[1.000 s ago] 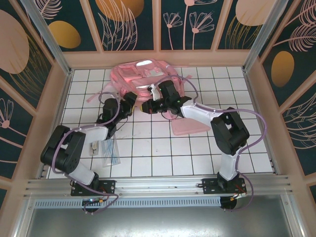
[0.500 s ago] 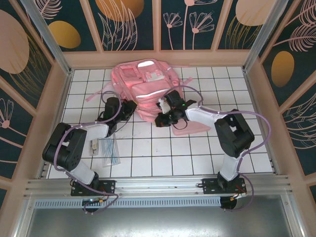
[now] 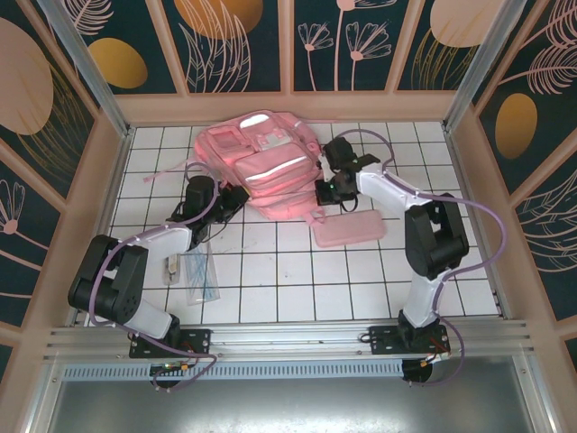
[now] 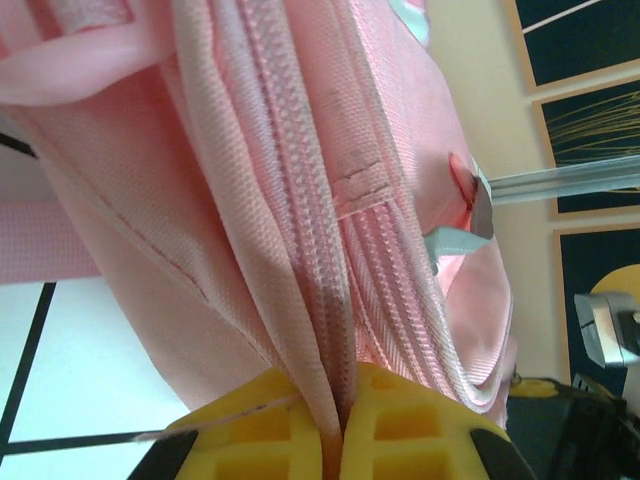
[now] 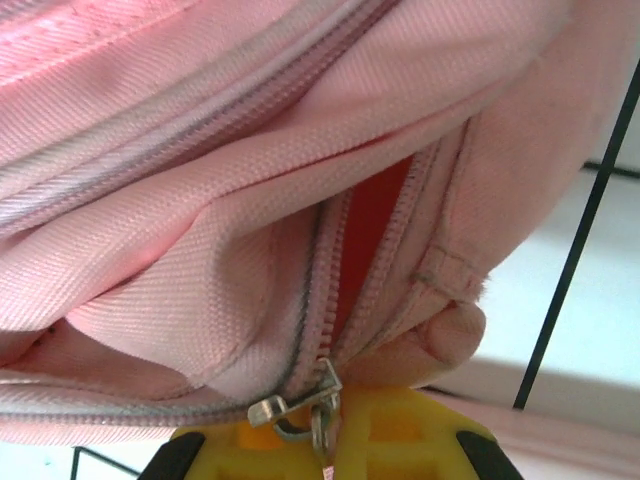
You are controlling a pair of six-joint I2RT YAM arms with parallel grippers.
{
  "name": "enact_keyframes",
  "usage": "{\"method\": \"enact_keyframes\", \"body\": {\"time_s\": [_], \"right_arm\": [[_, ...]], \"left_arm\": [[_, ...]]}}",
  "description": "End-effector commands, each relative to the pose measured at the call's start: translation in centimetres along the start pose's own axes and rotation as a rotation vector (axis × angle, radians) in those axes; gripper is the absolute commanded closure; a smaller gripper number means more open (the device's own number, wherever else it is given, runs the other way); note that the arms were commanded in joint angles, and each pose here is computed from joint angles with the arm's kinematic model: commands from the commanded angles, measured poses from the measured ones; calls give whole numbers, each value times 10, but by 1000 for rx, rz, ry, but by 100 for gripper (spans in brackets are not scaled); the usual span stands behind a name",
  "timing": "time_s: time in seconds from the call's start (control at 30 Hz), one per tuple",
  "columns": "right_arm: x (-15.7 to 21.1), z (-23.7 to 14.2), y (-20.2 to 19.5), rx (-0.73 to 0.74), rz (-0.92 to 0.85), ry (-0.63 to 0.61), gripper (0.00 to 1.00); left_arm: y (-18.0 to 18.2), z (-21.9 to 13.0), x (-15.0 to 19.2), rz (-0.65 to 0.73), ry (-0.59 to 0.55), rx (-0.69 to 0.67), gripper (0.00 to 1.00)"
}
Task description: Pack the student bag
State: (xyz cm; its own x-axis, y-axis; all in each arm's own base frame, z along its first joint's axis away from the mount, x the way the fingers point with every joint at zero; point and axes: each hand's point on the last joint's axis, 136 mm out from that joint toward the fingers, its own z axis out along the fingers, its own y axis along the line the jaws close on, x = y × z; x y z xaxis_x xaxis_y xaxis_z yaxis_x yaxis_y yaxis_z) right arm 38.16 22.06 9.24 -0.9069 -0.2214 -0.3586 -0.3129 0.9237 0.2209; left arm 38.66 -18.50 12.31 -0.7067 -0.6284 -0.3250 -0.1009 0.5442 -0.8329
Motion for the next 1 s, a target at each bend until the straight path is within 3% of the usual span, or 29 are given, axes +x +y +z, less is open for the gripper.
{"method": "enact_keyframes", "body": {"time_s": [0.0,0.17,0.33,0.47,0.5,0.57,0.6,0.67,0.8,0.97], "right_arm": [[-4,-6,-53,181,19,23,100],[22,-14,43,-222,-92,83,100],[52,-32,116,-426,-210,136,100],[51,-38,157,-598,-193,136,100],[47,-36,163,-633,-172,137,100],[40,-32,179,-714,-123,144,100],[39,-30,186,-744,-115,159,100],[36,-25,204,-776,-126,161,100],[23,-19,229,-820,-147,143,100],[-1,-15,241,-824,-150,82,100]], "left_arm": [[10,-15,-56,60,-190,-67,100],[4,13,-74,76,-195,-46,100],[-6,52,-95,116,-167,-30,100],[-16,72,-113,134,-170,-17,100],[-16,75,-117,138,-170,-22,91],[-12,77,-124,128,-160,-50,45],[-7,75,-125,116,-155,-73,28],[-1,62,-124,95,-153,-111,4],[8,21,-103,55,-157,-152,1],[20,-27,-57,-148,-173,-49,2]]}}
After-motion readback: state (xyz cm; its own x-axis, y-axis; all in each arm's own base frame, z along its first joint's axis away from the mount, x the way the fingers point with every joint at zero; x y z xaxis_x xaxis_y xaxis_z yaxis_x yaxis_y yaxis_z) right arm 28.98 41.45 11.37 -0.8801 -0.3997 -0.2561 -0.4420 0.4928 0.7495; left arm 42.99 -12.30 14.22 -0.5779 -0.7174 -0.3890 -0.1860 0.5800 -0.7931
